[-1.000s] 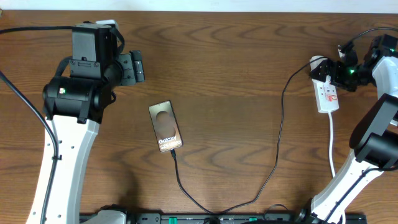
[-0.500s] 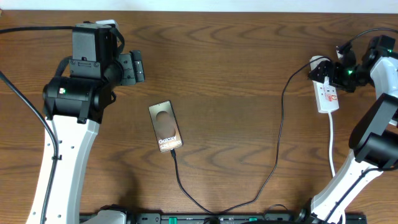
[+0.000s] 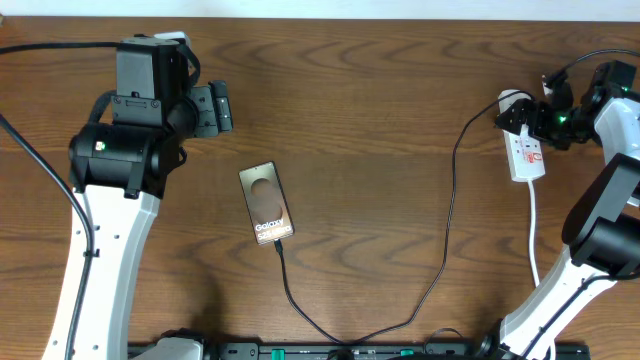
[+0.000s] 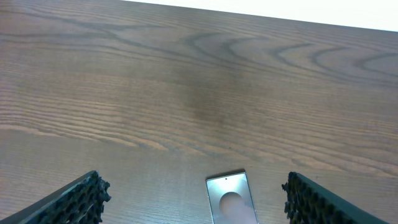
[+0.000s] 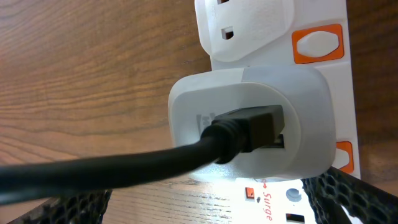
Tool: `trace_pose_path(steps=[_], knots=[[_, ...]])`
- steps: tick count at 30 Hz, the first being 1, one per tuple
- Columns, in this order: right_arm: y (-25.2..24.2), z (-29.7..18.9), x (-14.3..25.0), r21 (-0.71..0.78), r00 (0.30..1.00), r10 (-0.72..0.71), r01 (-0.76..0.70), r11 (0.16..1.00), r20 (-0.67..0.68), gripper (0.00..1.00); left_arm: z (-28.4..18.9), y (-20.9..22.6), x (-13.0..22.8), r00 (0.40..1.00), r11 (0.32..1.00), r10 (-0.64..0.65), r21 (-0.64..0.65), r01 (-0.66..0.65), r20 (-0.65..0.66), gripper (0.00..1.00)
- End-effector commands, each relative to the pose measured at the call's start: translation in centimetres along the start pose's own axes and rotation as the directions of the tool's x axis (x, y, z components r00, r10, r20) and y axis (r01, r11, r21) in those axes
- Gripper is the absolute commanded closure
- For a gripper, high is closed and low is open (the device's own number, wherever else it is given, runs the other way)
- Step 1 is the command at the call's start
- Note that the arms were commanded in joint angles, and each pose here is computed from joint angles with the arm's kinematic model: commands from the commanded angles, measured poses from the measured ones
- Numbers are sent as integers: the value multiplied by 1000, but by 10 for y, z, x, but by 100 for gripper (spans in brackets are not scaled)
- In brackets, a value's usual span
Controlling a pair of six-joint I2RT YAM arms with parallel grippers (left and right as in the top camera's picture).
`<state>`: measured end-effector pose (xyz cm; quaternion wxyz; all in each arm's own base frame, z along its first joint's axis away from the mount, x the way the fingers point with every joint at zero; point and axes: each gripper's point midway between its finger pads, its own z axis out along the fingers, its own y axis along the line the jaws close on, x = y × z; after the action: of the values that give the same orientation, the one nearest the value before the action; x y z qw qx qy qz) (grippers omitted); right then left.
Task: Plug charger to phone and switch on socket
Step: 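Position the right gripper over the orange switch beside the charger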
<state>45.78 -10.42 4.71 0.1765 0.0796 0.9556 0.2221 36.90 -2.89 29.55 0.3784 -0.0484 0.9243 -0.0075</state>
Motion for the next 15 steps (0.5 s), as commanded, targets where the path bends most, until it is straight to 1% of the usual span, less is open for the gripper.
trace_pose_path(steps=[1, 9, 13, 15], knots=[[33, 36, 26, -149, 996, 13, -26, 989, -90, 1, -3, 3, -4, 1000, 1000, 17, -18, -17, 13, 11], [31, 35, 26, -143, 996, 19, -32, 989, -89, 1, -3, 3, -4, 1000, 1000, 17, -18, -17, 13, 11], [30, 36, 26, -130, 992, 77, -89, 988, -97, 1, -3, 3, -4, 1000, 1000, 17, -18, -17, 13, 11], [24, 37, 26, -88, 986, 130, -139, 986, -105, 1, -3, 3, -4, 1000, 1000, 17, -18, -17, 13, 11]])
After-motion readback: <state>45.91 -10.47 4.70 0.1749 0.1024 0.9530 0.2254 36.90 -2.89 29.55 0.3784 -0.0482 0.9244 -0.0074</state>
